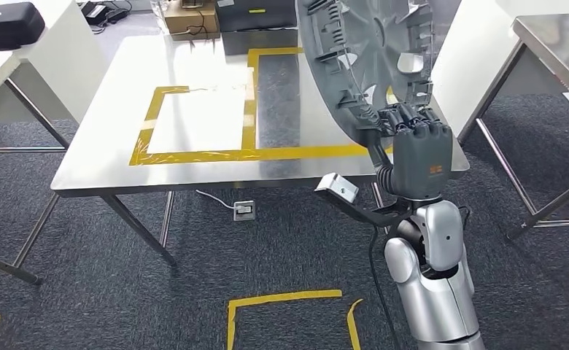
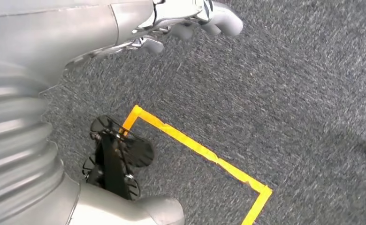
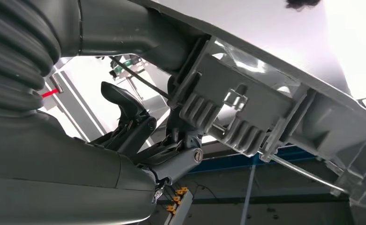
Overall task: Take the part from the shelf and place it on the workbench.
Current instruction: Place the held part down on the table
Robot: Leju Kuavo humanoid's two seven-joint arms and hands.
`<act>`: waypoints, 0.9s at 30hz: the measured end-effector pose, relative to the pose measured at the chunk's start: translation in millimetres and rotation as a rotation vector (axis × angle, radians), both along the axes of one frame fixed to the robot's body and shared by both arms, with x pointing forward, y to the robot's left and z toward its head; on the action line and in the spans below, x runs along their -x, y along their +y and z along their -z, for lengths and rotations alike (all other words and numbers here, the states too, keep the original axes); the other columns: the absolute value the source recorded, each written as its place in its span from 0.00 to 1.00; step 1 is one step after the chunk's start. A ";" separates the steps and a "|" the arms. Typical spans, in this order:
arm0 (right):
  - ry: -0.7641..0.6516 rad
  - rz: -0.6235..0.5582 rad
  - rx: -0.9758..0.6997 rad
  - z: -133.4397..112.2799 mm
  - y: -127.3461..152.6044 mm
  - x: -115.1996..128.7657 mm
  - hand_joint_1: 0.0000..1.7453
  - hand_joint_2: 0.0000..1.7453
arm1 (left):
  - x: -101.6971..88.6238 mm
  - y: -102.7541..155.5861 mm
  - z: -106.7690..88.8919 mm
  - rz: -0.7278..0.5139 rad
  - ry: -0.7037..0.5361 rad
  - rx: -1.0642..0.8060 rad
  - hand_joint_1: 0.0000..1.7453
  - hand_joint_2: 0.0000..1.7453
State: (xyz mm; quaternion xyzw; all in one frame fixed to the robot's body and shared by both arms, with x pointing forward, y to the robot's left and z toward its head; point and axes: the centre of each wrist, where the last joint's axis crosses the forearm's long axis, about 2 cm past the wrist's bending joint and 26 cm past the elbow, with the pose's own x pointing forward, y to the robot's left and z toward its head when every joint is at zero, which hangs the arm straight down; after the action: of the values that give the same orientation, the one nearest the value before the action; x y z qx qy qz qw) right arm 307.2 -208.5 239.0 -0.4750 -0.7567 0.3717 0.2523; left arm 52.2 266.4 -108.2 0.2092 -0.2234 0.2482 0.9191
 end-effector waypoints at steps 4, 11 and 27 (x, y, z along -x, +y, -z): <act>0.001 0.001 -0.001 -0.1 0.0 -0.3 1.00 1.00 | 0.4 1.0 0.1 -0.001 0.004 -0.003 0.00 1.00; -0.003 -0.004 -0.005 -1.8 0.0 -1.9 1.00 1.00 | -1.4 0.9 -0.2 -0.002 0.000 -0.010 0.00 1.00; 0.018 -0.012 0.004 3.6 2.7 -4.0 1.00 1.00 | -3.5 -0.7 -0.5 0.002 -0.013 -0.001 0.00 1.00</act>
State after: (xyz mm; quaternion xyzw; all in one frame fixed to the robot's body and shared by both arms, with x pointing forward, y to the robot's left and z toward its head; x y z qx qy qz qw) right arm 311.2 -205.8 235.4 -0.4677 -0.7563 0.3791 0.2560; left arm 55.7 265.7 -107.7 0.2079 -0.2296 0.2485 0.9178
